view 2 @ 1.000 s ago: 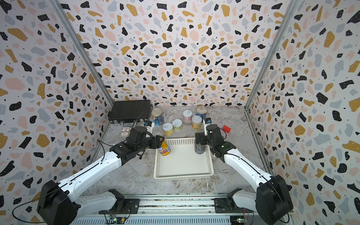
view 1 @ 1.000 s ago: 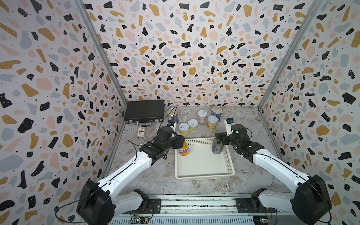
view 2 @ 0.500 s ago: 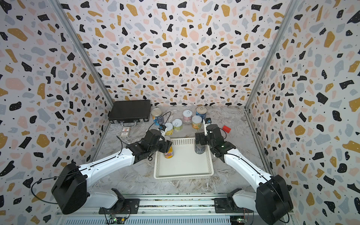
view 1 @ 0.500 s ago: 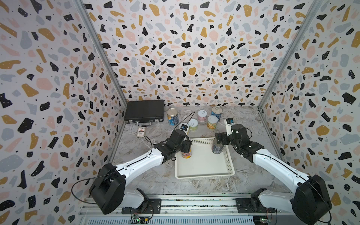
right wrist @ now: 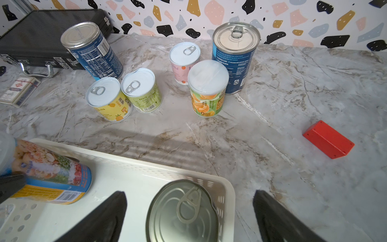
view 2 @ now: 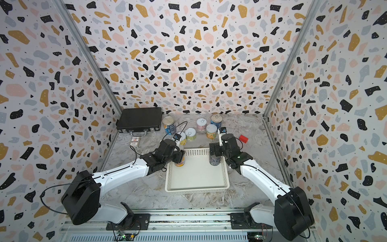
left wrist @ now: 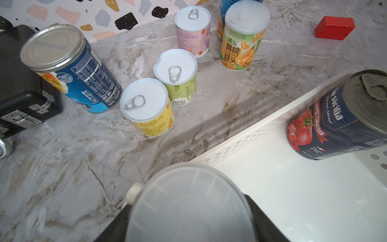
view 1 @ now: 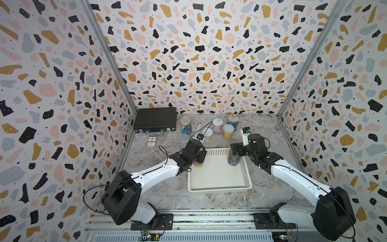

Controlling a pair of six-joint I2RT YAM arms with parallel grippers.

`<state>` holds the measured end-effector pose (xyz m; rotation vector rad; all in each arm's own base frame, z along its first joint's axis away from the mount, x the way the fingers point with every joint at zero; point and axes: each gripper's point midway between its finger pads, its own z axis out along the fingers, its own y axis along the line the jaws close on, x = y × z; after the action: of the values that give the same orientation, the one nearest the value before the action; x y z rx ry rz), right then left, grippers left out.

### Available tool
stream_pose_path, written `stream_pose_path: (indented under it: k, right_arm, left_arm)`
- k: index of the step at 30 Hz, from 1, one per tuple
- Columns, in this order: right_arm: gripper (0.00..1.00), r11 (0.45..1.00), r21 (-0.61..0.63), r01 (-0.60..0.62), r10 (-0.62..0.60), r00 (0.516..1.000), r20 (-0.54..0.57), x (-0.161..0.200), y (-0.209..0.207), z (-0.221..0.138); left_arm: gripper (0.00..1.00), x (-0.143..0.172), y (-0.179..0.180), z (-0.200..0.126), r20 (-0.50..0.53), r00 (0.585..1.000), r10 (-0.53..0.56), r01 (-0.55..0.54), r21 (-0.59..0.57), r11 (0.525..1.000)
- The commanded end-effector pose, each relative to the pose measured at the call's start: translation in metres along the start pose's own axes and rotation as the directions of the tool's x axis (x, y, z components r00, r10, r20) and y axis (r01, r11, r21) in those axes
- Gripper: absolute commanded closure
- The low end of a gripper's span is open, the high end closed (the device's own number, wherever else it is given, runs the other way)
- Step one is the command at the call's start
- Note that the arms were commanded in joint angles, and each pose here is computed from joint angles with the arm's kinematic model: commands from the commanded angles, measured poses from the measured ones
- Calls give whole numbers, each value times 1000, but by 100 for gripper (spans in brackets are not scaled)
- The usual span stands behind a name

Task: Put the canned food in the basket
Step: Place the canned food in the basket.

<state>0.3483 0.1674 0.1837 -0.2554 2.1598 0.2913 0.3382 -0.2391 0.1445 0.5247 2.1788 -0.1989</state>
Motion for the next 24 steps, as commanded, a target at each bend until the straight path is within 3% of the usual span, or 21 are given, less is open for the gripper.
stream_pose_path:
  k: [1, 12, 16, 24]
  right_arm:
    - [0, 1000, -6, -7, 7, 1000, 15, -6, 2, 1]
    - [0, 1000, -2, -7, 7, 1000, 14, -6, 1, 0]
    - [0, 1000, -5, -8, 8, 1000, 20, -7, 1, -1]
    - [0, 1000, 1, -6, 6, 1000, 15, -6, 1, -1]
  left_arm:
    - [65, -55, 1, -10, 206, 978, -21, 24, -13, 1000]
    - [62, -44, 23, -5, 203, 979, -24, 51, -127, 991]
    - [56, -41, 32, -7, 208, 977, -39, 73, -158, 985]
    - [12, -34, 32, 0, 195, 977, -84, 109, -125, 986]
